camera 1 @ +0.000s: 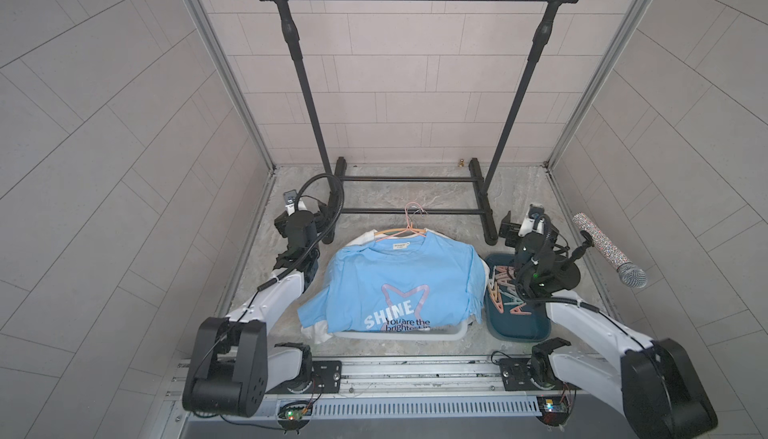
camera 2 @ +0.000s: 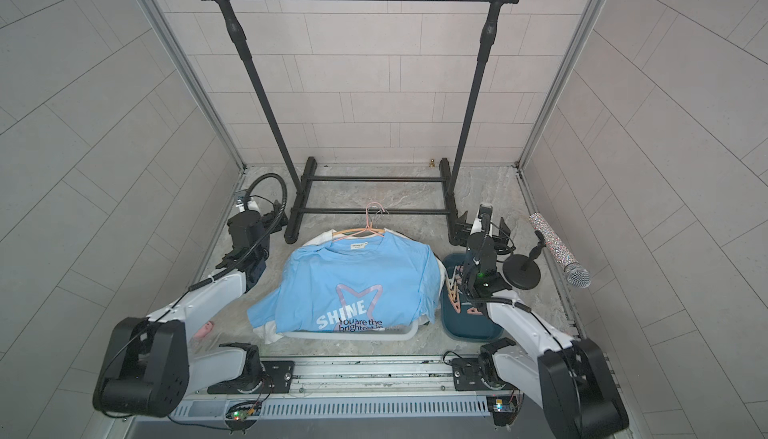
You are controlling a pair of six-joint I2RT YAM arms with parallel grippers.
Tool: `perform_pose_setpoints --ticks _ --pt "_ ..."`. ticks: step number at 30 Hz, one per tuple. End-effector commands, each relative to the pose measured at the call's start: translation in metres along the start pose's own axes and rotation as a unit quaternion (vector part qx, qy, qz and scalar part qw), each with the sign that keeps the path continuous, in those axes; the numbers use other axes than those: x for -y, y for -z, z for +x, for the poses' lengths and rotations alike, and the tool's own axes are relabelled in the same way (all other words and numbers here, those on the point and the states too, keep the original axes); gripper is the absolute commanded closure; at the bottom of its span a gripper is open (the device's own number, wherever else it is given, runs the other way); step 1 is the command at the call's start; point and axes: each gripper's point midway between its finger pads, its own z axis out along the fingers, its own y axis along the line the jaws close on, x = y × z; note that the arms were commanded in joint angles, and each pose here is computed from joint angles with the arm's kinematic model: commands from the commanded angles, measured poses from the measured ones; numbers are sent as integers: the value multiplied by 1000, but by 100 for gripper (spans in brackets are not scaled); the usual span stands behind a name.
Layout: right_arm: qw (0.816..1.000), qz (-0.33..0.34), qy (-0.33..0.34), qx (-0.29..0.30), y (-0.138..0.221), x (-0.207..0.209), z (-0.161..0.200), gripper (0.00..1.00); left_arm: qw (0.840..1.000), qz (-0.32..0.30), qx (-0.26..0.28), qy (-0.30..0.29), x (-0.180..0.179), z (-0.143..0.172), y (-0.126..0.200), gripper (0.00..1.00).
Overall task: Use clothespins to secure the t-shirt on both sides of the hanger
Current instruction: Pick up the clothespin from the storage box.
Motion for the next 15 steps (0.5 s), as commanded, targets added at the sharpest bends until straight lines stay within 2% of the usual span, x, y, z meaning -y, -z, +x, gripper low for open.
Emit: perform_pose_setpoints --ticks 1,3,5,6,8,10,13,15 --pt "994 39 -40 -92 21 26 25 0 983 -110 -7 150 -45 14 14 0" --pt "988 53 -90 -115 37 41 24 0 980 -48 -13 191 -26 2 23 0" --pt "986 22 -121 -115 46 39 18 0 981 39 -32 190 1 -14 37 0" --pt "983 17 -140 -120 50 41 16 0 977 49 -37 202 3 -20 45 0" --pt "977 9 -158 -145 59 42 17 1 963 46 -36 263 -3 -25 56 0" --pt "969 6 -163 -183 67 42 25 3 953 118 -31 276 16 -36 67 0" --pt "956 7 -163 -242 78 43 37 6 927 206 -109 295 51 -29 85 0" --pt "946 11 -170 -275 83 43 48 11 908 267 -201 254 78 -12 105 3"
